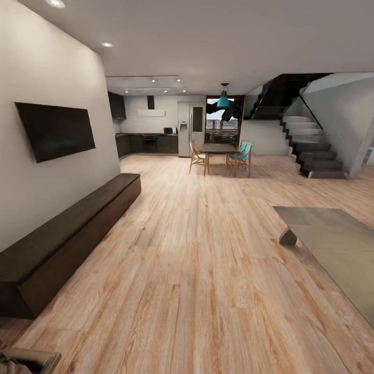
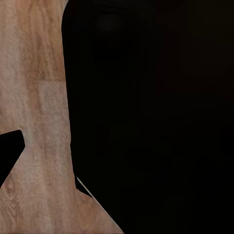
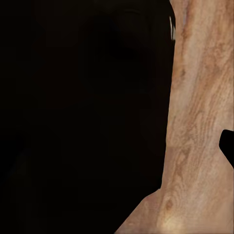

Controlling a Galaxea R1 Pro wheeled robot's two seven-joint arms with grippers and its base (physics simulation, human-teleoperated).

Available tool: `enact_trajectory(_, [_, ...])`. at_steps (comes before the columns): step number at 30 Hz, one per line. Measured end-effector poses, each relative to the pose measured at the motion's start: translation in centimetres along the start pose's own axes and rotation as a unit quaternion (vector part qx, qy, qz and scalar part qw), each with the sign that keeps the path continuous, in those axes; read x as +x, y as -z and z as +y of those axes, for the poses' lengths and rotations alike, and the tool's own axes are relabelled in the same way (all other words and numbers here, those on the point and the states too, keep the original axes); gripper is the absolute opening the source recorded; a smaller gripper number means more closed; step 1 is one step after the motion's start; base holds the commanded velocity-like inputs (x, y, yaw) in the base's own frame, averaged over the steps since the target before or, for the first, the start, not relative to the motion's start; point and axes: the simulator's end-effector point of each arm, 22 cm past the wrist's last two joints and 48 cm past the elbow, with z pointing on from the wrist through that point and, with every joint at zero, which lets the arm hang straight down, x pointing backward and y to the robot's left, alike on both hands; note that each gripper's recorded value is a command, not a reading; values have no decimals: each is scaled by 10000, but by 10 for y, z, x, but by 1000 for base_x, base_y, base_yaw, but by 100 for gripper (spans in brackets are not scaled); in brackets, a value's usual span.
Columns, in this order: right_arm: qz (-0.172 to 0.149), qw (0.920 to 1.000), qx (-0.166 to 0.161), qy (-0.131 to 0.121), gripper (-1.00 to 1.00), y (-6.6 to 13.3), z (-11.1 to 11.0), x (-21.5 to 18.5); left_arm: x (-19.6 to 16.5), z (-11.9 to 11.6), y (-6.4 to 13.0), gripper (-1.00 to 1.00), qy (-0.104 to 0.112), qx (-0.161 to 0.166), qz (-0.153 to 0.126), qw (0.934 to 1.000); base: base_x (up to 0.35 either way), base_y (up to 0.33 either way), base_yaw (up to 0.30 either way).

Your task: Turn on the radio receiver that's on the table in the living room.

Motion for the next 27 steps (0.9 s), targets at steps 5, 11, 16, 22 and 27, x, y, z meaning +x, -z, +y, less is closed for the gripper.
enact_trajectory(5, [-35, 10000, -64, 15, 100, 0, 5, -8, -3, -8, 0, 100, 55, 82, -26, 9999, 0, 0, 0])
enact_trajectory(11, [-59, 10000, -48, -40, 100, 0, 5, -11, -12, -7, 0, 100, 182, 73, -127, 9997, 0, 0, 0])
enact_trajectory(16, [-61, 10000, -43, -57, 100, 0, 4, -12, -13, -7, 0, 100, 286, 77, -136, 9995, 0, 0, -39])
enact_trajectory(22, [-64, 10000, -38, -67, 100, 0, 3, -12, -13, -7, 0, 100, 298, 78, -138, 9994, 0, 0, -230])
enact_trajectory(27, [-62, 10000, -39, -68, 100, 0, 3, -12, -13, -7, 0, 100, 299, 78, -141, 9994, 0, 0, -276])
